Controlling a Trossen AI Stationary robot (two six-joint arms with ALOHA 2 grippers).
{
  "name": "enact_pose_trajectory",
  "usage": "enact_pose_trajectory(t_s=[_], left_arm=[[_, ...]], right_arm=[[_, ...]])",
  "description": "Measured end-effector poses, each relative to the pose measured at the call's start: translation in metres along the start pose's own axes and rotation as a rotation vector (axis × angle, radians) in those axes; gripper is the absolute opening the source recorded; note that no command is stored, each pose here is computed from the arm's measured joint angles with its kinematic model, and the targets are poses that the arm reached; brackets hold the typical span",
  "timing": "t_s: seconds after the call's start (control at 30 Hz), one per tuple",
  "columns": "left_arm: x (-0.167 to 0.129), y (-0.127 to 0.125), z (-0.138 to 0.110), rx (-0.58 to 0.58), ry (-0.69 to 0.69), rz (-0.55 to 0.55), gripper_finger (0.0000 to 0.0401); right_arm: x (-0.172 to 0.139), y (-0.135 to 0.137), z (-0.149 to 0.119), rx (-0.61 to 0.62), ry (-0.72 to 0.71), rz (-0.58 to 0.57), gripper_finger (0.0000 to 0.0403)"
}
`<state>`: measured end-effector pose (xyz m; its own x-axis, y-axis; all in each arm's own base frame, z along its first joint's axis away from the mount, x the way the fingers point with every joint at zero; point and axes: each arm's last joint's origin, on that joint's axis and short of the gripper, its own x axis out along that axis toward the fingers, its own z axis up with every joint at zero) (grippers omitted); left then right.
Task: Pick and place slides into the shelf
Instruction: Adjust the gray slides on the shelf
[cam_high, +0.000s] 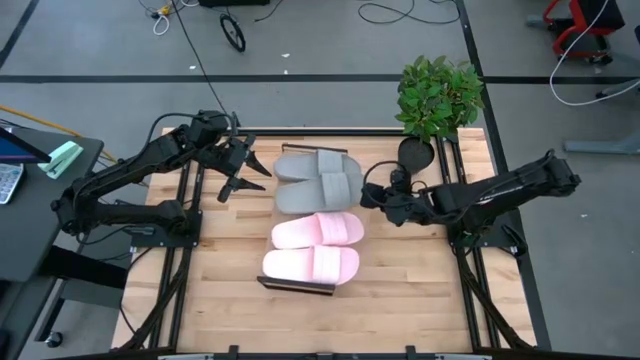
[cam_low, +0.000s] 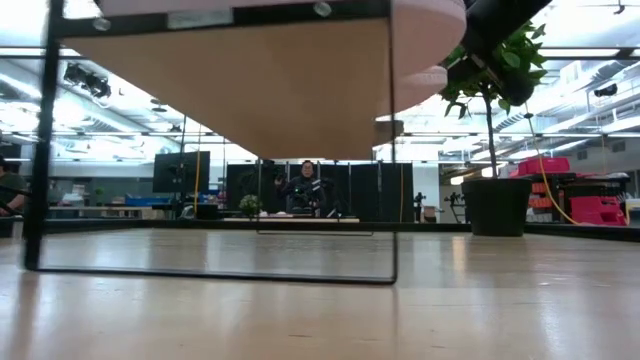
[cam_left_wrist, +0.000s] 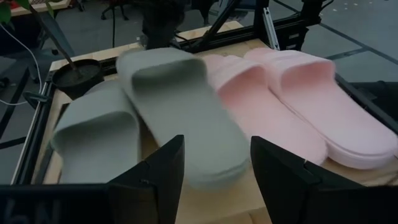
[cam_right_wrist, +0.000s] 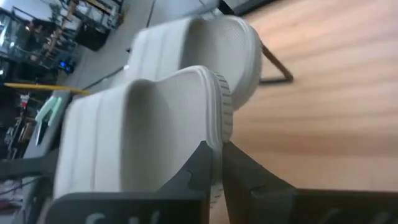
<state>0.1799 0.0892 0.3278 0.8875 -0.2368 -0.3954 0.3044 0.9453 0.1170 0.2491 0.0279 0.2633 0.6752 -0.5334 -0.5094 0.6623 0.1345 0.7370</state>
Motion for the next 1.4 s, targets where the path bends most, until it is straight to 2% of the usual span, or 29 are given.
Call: enact_pose_trajectory(t_s=[0.13,0.37,0.73,0.9,1.17,1.4], left_arm=[[0.000,0.000,0.000,-0.001,0.000,-0.001,0.0190],[0.000,0.000,0.000,0.000,0.000,-0.001,0.0190],[0.000,0.000,0.000,0.000,0.000,-0.001,0.0190],[0.000,0.000,0.000,-0.001,0.000,-0.001,0.0190],[0.000,0.000,0.000,0.000,-0.001,0.000,0.0190],[0.000,0.000,0.000,0.000,-0.001,-0.001,0.0190]], right_arm=[[-0.002,0.001,-0.006,0.023,0.017,0.002,0.0028],[-0.021,0.018,0.003,0.010,-0.048,0.074,0.0027],[-0.039,0.027,0.001,-0.036,-0.136,0.063,0.0016],[-0.037,0.017,-0.005,-0.051,-0.135,-0.005,0.0015],[-0.026,0.014,-0.018,-0.032,-0.109,-0.046,0.0017],[-0.028,0.016,-0.016,-0.011,-0.111,-0.022,0.0011]])
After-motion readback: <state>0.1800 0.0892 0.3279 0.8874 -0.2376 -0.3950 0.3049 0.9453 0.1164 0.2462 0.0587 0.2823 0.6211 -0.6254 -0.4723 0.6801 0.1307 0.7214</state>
